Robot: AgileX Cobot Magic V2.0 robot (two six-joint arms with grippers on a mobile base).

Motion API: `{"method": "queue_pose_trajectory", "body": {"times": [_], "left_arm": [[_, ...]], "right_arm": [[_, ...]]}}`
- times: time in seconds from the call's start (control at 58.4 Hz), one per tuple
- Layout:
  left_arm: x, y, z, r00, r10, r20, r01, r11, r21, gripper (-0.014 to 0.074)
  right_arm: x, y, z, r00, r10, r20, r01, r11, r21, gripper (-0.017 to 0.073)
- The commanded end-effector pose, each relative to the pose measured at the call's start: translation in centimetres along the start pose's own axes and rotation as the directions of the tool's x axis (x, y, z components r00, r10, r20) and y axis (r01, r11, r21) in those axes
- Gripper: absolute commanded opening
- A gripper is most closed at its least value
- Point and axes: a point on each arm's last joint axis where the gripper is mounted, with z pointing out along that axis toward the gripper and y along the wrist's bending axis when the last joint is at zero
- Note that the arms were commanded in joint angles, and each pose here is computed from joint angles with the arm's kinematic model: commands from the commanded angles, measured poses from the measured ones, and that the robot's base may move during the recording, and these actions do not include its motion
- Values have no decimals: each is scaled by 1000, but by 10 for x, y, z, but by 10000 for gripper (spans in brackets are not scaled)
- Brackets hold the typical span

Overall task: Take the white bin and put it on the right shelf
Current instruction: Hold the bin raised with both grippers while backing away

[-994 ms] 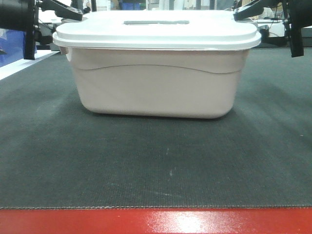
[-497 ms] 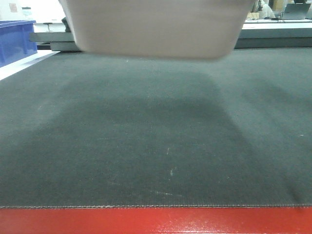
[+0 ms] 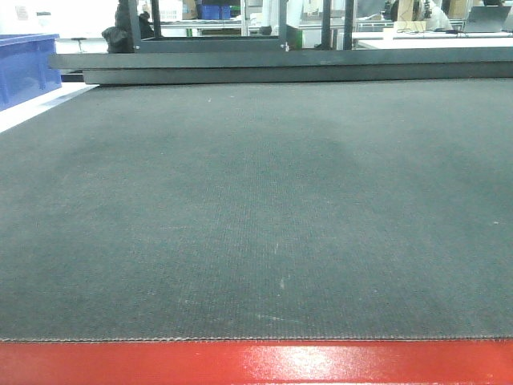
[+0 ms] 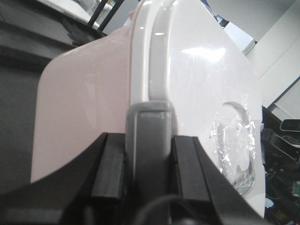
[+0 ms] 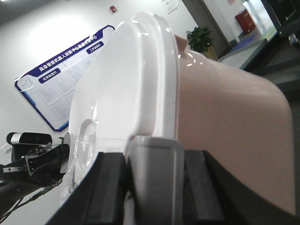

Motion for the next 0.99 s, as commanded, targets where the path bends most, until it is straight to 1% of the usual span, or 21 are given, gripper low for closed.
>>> {"method": "queue_pose_trajectory", "body": {"times": [0.0,0.103,0.206,0.274,0.36,0.6,0.754,0.977], "left_arm": [[11,-72,-14,982,135,-132,-85,940,330,-119],[13,-86,-22,975,182,-132,-131,937,323,-120],[14,-95,-27,967,218,-136,-167,935,313,-120],[15,-101,-30,964,231,-128,-181,931,317,-120],[15,-105,-33,963,241,-123,-192,928,319,-120],[16,-104,-33,960,246,-130,-196,930,312,-119],[15,-103,-32,961,245,-124,-199,933,300,-120],[15,-103,-32,961,245,-124,-199,933,300,-120]], "right_arm": [[11,73,-16,987,-107,-124,53,923,-380,59],[15,86,-24,983,-144,-118,88,919,-385,59],[20,93,-30,979,-161,-121,104,918,-383,59],[24,94,-33,979,-163,-127,104,920,-378,59],[29,92,-34,980,-151,-134,91,924,-373,59],[29,91,-34,981,-143,-131,87,928,-363,59],[28,89,-33,984,-138,-116,91,935,-344,59],[25,86,-32,988,-129,-89,96,947,-308,59]]}}
